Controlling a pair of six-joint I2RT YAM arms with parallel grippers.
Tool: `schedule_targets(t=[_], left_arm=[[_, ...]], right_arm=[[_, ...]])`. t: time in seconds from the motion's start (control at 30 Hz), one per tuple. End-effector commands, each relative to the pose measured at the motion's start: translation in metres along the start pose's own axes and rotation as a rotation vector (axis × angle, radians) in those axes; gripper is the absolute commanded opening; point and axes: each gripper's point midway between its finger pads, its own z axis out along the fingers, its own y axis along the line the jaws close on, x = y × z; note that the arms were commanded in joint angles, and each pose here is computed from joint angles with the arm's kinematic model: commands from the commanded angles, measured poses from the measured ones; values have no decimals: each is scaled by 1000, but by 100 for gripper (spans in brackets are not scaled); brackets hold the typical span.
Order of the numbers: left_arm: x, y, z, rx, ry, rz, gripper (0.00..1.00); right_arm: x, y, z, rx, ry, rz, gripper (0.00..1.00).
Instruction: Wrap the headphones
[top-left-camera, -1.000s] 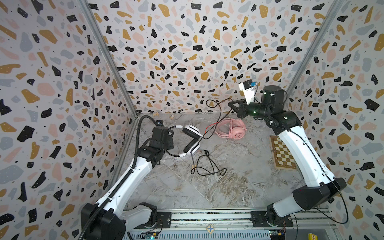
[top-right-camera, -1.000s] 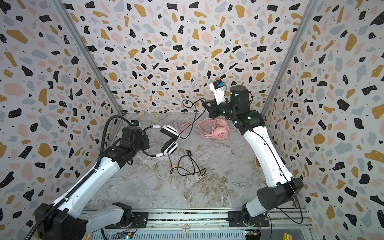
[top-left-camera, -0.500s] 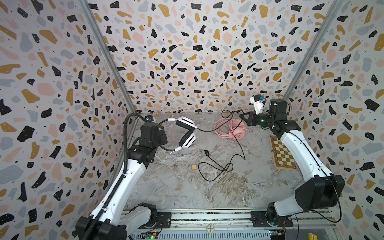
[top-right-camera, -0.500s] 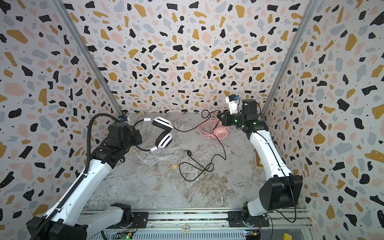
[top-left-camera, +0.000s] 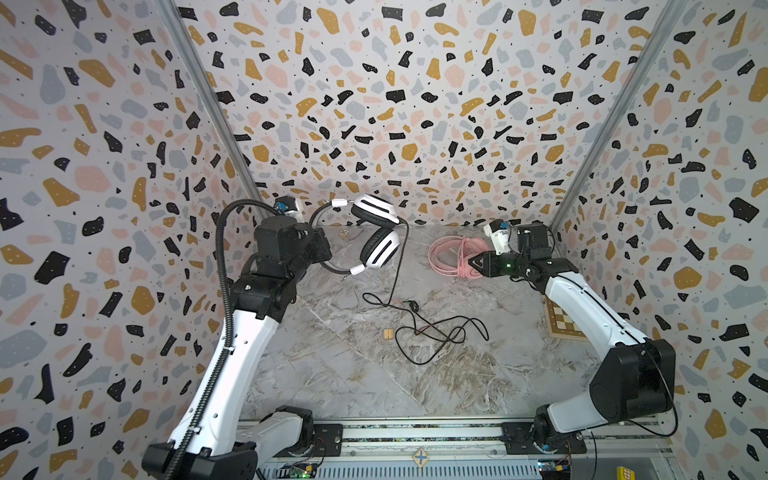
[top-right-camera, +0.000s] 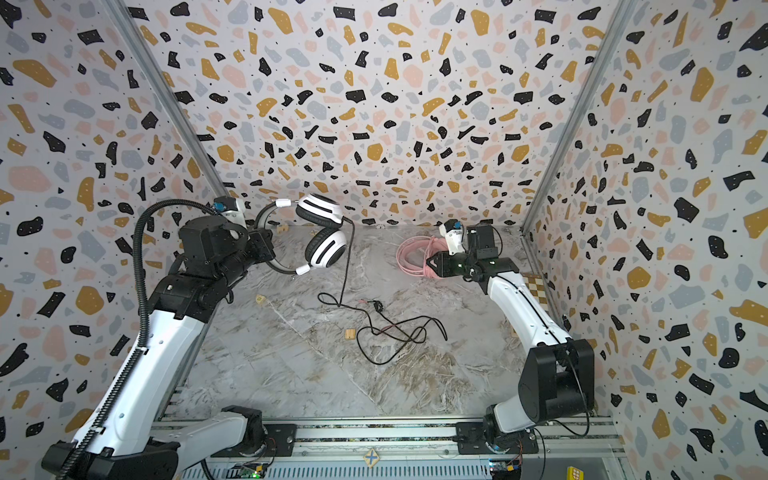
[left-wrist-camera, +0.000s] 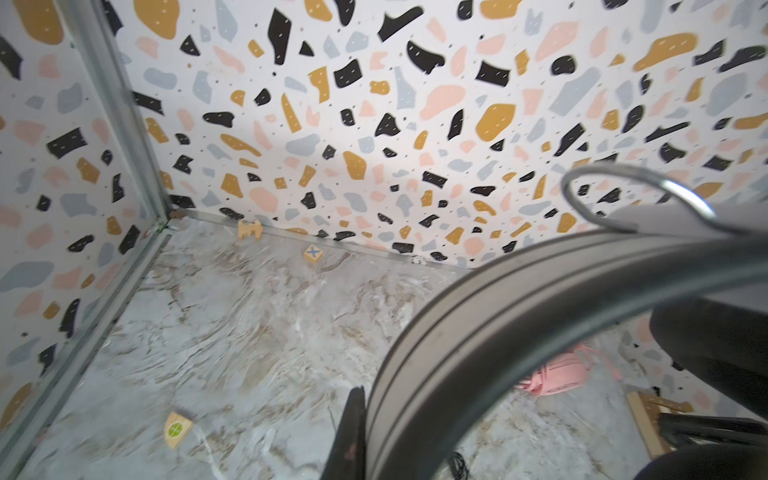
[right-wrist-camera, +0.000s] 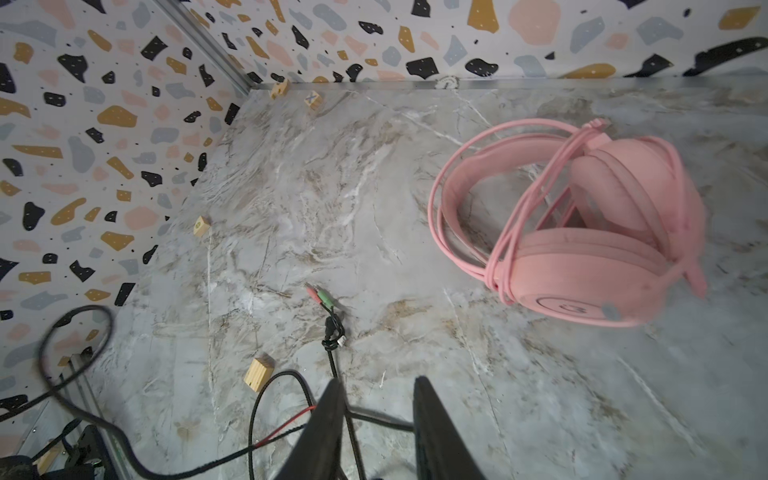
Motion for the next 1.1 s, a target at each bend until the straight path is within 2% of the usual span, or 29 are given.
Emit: schedule_targets(t=[0.0, 0.1, 0.23, 0.37, 0.6, 0.7, 0.87, 1.07], left_arm=[[-42, -36, -14, 164, -108, -52, 0], [-50, -46, -12, 208, -100, -60, 0], [-62, -59, -12, 263, -102, -75, 0], [-72, -71, -13, 313, -105, -90, 0], [-78, -83, -9, 372, -91, -110, 0], [-77, -83, -6, 373, -90, -113, 0], [-78, -81, -2, 359, -86, -106, 0], [-80, -82, 0, 368, -92, -116, 0]], right_arm=[[-1, 32, 8, -123, -29, -90, 35], [2, 65, 9, -286, -58, -134, 43], [9, 104, 0, -494, -113, -190, 61], [18, 103, 8, -539, -140, -169, 71], [28, 103, 20, -557, -142, -141, 71], [27, 116, 16, -615, -150, -151, 71], [28, 121, 8, -607, -149, -177, 72], [45, 132, -15, -680, -188, -166, 72]])
